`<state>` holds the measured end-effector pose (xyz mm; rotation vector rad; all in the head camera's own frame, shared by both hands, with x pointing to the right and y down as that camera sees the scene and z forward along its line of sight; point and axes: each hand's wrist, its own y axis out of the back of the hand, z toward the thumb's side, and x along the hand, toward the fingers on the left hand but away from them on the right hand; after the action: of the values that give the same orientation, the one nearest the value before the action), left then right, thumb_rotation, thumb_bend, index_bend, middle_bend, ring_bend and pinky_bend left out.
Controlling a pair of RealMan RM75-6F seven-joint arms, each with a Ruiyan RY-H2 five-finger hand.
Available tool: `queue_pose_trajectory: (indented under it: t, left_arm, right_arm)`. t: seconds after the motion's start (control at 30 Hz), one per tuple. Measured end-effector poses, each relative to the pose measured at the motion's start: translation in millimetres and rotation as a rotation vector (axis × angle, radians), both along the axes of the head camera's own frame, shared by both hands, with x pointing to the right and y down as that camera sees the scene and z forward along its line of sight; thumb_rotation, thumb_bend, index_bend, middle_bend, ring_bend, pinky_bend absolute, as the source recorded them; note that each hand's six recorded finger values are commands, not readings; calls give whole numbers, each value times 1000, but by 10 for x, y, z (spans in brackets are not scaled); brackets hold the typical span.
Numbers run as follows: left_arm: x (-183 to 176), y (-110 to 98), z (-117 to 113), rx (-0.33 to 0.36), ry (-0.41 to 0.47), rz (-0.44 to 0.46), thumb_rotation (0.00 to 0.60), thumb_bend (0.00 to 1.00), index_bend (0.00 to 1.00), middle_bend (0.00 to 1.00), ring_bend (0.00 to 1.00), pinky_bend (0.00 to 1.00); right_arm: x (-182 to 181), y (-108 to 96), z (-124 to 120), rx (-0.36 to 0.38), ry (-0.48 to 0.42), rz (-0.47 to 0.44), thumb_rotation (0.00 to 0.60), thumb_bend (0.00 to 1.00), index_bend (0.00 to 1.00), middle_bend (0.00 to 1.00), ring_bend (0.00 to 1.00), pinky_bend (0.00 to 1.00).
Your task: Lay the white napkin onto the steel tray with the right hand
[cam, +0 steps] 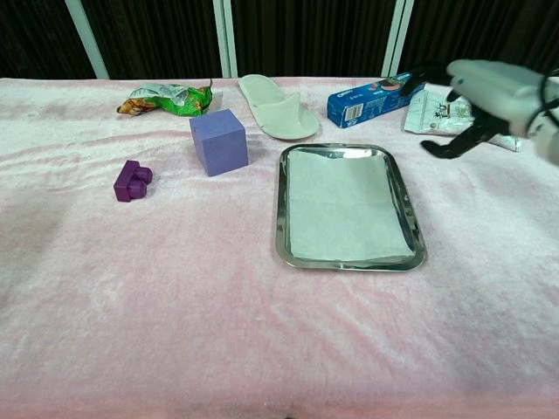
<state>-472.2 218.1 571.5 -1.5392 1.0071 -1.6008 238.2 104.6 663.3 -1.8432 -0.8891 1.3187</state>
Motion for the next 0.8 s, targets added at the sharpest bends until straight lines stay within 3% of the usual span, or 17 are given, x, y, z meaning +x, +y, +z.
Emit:
queue_pose_trajectory:
  t: [0.2,0.43,0.57,0.67,0.8]
  left_arm:
    - [0,-15,-13,17,-10,16,600,378,179,91,45,31]
    - [-4,-37,-41,32,-25,30,600,378,179,93,41,20]
    - [-13,-45,-54,38,-21,22,600,378,179,92,41,17]
    - [-20,-46,-57,38,-2,7,600,378,178,92,30,17]
    - [-42,-58,-67,37,20,-7,600,378,178,91,10,17]
  right_arm:
    - [772,191,-335,90,-22,79,600,301,197,39,86,186]
    - [1575,802,-645,171,115,190,600,300,181,38,84,186]
    - [1768,1165,-828,218,163,232,600,299,178,38,84,186]
    - [1797,1459,-893,206,187,233,600,300,174,38,84,186]
    - [1749,1614,-887,175,199,212,600,300,167,38,84,186]
